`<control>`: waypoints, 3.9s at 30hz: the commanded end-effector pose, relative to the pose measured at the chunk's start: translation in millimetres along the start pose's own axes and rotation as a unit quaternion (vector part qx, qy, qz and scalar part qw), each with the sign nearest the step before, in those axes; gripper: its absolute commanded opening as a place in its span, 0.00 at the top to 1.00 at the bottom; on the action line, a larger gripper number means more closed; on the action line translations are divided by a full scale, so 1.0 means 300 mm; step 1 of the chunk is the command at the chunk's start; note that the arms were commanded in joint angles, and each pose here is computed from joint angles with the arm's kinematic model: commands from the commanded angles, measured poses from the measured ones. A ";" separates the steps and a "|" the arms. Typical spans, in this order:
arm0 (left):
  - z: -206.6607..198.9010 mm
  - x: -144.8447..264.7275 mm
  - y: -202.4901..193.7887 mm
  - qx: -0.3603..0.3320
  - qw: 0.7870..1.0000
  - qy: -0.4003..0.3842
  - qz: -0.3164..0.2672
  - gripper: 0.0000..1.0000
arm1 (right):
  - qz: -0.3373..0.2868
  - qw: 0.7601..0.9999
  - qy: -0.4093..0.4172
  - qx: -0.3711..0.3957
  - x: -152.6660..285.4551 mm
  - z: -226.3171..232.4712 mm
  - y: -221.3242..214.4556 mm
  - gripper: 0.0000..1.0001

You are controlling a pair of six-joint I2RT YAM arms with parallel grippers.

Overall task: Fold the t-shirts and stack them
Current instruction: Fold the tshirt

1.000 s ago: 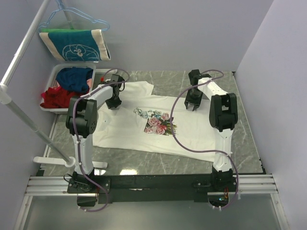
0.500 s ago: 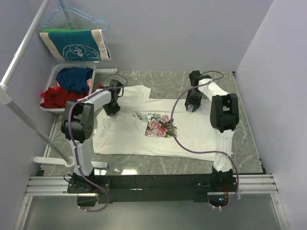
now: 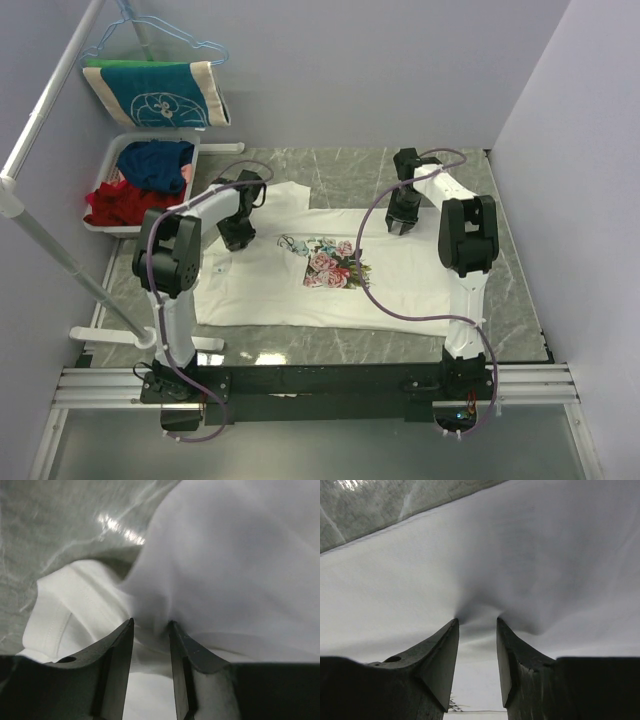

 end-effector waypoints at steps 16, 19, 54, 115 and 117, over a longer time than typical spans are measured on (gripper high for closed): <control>-0.116 0.086 0.467 0.020 0.988 -0.094 -0.125 0.53 | -0.109 0.994 0.020 0.000 0.215 0.036 0.093 0.55; -0.178 0.028 0.488 0.001 0.983 -0.133 -0.125 0.55 | -0.107 0.994 0.022 -0.004 0.205 0.044 0.099 0.55; -0.180 0.129 0.695 -0.015 0.948 -0.126 -0.293 0.46 | -0.137 0.975 0.102 0.142 0.364 0.262 -0.133 0.55; -0.028 0.049 0.651 -0.018 0.974 -0.153 -0.166 0.44 | 0.061 0.789 0.134 0.597 0.022 0.595 -1.283 0.57; -0.036 0.059 0.667 -0.013 0.971 -0.165 -0.173 0.44 | 0.066 0.784 0.135 0.603 0.028 0.577 -1.303 0.57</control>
Point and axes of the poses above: each gripper's point midway between its finger pads, its own x axis back along the fingers, its own z axis along the line the jaws close on, y = z × x, the point moved 7 cm from there along x, back along the fingers, and after that the axes turned 9 degrees about -x, right-handed, at the moved point
